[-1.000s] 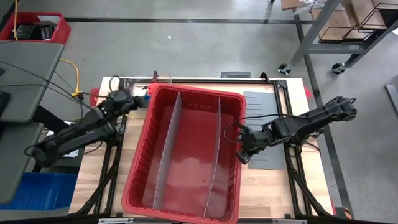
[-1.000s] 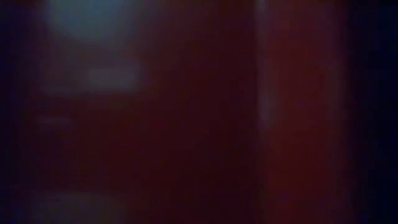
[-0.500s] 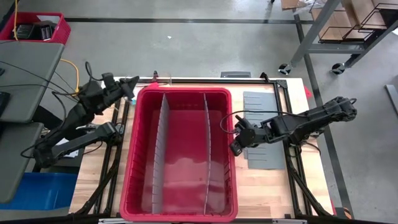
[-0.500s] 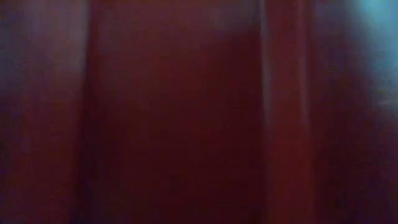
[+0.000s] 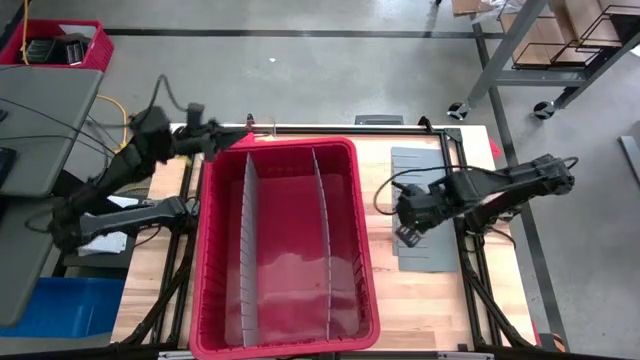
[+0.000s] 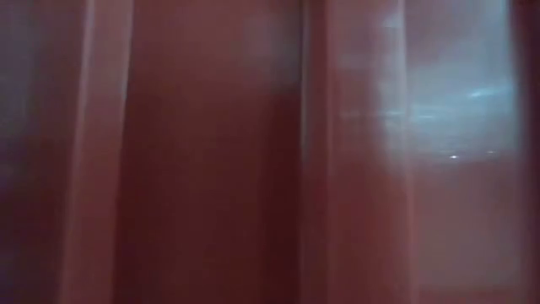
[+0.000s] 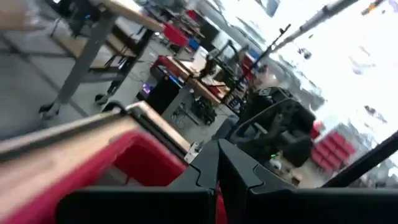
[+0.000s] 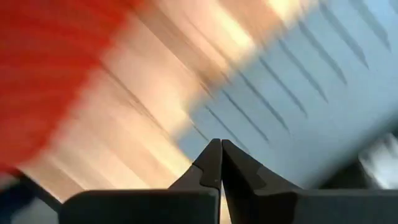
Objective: Sort blocks
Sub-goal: Assemble the bin divider into the red bin
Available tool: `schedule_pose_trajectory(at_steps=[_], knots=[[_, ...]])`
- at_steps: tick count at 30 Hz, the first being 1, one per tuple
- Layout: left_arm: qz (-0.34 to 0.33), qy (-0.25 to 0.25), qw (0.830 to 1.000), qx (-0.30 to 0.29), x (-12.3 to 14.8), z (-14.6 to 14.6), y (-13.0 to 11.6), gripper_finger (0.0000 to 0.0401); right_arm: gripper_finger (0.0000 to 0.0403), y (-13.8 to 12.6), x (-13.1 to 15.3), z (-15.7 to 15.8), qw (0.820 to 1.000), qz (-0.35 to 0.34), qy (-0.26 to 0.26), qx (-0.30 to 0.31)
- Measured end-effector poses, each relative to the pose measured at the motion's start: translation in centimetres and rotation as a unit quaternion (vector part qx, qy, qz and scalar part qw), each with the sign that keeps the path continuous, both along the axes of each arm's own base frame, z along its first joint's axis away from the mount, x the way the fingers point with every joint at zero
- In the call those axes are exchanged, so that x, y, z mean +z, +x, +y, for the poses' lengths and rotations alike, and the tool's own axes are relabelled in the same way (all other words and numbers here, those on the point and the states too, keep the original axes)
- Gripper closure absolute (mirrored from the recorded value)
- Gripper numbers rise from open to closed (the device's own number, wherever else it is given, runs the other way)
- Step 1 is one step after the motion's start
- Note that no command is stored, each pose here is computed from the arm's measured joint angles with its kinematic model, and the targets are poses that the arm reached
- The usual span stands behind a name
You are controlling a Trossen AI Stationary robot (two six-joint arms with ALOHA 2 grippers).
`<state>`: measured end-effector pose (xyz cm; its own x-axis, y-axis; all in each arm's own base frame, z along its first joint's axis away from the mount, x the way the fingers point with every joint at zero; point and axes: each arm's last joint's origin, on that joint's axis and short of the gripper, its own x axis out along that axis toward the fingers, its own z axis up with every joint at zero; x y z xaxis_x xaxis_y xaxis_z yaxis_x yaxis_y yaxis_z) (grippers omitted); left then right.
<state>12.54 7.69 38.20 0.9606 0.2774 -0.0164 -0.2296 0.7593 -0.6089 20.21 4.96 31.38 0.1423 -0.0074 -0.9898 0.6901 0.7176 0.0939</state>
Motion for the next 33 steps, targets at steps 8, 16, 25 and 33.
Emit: schedule_pose_trajectory(at_steps=[8,16,25,33], knots=[[0.004,0.109,0.991,-0.073,4.3,1.2,7.0,0.0401,0.0403,-2.9,-9.0,0.7,0.972,0.191,0.137,0.001],[-0.046,0.086,0.981,-0.171,3.8,0.4,11.9,0.0401,0.0403,-4.9,-13.6,1.8,0.967,0.237,0.095,-0.009],[0.016,0.046,0.981,-0.189,0.5,-1.7,16.2,0.0401,0.0403,-3.7,-18.0,2.2,0.973,0.186,0.098,-0.097],[-0.013,0.044,0.979,-0.199,1.2,-3.0,16.3,0.0401,0.0403,-1.0,-19.3,3.3,0.974,0.119,0.124,-0.144]])
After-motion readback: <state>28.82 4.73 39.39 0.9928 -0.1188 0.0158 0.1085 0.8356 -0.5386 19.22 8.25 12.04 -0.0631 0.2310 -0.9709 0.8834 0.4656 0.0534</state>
